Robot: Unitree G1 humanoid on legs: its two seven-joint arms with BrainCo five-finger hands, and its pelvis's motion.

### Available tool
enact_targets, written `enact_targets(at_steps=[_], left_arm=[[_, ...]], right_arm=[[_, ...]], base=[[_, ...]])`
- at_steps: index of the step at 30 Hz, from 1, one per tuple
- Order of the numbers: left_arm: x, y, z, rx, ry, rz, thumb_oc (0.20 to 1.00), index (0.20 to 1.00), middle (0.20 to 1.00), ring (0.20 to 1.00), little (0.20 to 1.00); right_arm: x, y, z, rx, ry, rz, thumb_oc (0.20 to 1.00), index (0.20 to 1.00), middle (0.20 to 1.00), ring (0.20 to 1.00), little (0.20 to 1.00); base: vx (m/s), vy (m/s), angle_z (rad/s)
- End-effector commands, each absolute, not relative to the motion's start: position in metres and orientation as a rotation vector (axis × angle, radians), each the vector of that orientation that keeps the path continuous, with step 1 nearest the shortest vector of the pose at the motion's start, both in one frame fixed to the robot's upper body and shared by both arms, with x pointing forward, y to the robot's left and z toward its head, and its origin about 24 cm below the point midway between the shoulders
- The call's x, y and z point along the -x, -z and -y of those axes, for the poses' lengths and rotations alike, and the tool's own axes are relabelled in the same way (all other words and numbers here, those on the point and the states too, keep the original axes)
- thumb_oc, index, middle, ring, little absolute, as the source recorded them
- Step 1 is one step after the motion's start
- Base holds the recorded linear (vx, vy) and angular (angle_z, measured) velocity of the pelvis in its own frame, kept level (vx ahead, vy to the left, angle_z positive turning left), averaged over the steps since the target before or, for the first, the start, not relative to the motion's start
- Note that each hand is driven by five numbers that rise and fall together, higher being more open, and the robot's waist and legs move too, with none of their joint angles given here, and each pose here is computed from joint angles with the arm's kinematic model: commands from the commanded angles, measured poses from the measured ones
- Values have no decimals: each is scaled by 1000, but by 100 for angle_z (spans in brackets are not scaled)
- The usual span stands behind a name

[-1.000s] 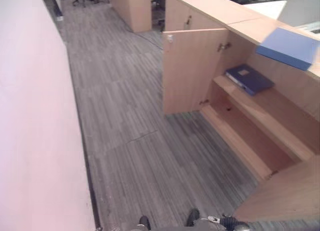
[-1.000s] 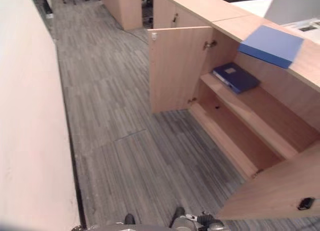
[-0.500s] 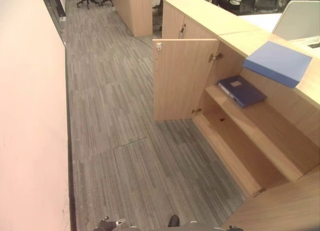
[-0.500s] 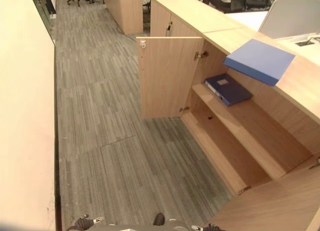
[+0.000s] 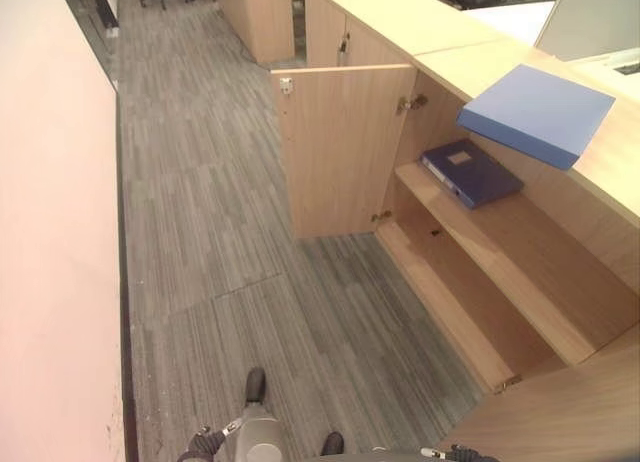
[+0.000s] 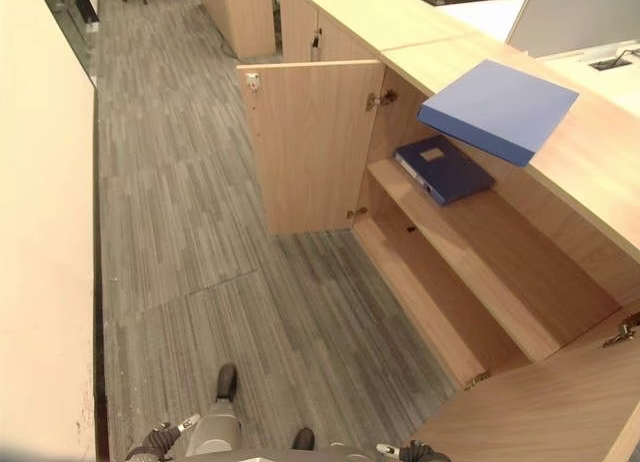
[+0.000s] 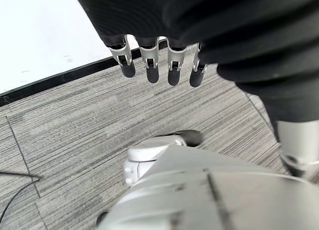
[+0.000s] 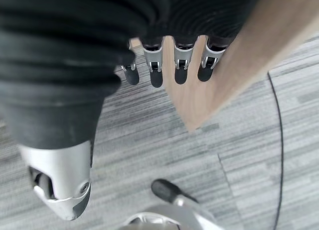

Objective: Put the empty folder in the office cabinet

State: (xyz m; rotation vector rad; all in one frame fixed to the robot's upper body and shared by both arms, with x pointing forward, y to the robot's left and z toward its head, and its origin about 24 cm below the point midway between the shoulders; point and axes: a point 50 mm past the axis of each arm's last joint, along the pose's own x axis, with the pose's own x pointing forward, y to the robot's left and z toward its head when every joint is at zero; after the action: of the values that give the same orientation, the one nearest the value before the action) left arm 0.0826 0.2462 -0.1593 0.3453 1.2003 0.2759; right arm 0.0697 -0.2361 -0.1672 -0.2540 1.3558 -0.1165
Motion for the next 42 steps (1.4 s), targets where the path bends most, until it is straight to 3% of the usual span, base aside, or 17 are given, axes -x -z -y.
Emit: enact_targets(at_steps=[1,7,20,35,42], left_arm=[[-79,161,-243,-350,-272,-1206,1000,1000,1000,1000,1000],[-88,158,-246,-391,-239,-1179,1000,1000,1000,1000,1000],[-76,159,-256,-423,-227,-1239,1000,1000,1000,1000,1000],[-69,162,-248,-430,-173,-1270,1000,1000,1000,1000,1000],[-87,157,-254,-429,-200,-1203,1000,1000,1000,1000,1000]], right_arm=[[-57,165,252,292,152,-1393,1000,1000,1000,1000,1000],[-54,166,248,273,147,-1408,1000,1000,1000,1000,1000],[-87,164,233,250,98,-1287,1000,1000,1000,1000,1000],[-73,168,227,276,66,-1338,1000,1000,1000,1000,1000],[-95,165,222,290,38,-1272,1000,1000,1000,1000,1000]], base=[[214,232,-27],[194,284,8],[134,298,2],[117,-68,-40],[149,-251,-48]])
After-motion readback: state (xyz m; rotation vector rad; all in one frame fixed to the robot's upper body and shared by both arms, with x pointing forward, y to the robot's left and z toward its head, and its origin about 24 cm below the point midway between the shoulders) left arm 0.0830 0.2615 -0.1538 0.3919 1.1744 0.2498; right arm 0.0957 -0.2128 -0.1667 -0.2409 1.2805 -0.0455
